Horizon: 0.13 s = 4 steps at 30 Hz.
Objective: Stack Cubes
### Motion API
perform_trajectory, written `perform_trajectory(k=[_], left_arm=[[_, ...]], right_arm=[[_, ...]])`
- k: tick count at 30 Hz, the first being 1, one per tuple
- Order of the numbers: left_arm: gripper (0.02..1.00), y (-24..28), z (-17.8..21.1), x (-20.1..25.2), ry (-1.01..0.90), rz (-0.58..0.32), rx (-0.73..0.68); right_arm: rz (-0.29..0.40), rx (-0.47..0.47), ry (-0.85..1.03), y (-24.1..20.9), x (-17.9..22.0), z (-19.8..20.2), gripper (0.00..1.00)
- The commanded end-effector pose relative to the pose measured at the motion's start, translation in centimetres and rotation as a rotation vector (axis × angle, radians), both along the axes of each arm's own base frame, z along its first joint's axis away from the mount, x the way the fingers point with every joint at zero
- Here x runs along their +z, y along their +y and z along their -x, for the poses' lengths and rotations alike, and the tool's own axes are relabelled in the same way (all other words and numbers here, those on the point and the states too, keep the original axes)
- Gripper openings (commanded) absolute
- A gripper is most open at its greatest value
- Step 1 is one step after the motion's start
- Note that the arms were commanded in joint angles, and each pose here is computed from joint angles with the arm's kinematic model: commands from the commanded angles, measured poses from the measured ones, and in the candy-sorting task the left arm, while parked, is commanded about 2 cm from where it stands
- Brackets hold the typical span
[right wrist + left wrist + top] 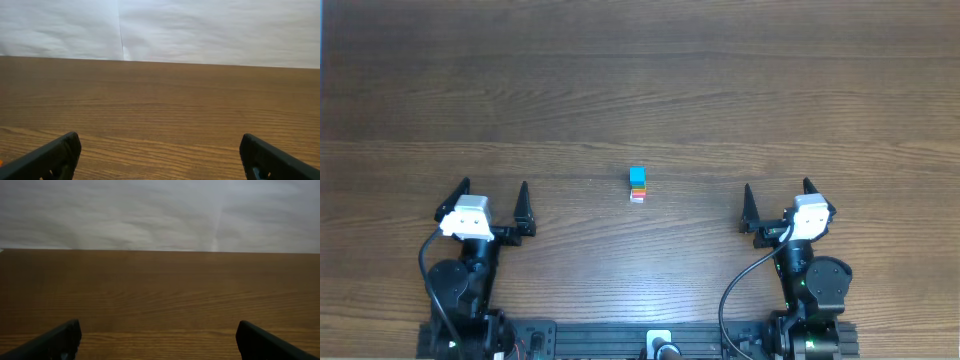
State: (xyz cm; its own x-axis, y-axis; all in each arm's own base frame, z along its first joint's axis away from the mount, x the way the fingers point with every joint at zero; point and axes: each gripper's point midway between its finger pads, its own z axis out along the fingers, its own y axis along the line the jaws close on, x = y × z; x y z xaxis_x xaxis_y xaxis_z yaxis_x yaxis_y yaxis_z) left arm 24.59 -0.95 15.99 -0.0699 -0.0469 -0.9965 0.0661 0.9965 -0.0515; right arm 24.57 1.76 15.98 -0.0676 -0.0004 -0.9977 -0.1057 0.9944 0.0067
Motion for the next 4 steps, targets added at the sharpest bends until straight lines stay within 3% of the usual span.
perform_trajectory(k=[1,4], left_arm=[[1.000,-0.05,0.01,-0.17,0.001,-0.014,-0.006],[1.000,-0.05,0.01,-0.17,0.001,-0.014,-0.006]], right_arm=[[0.005,-0.013,-0.001,-0.28,-0.14,0.01,0.991],[0.005,-0.013,0.000,-0.28,-0.15,0.01,0.993]])
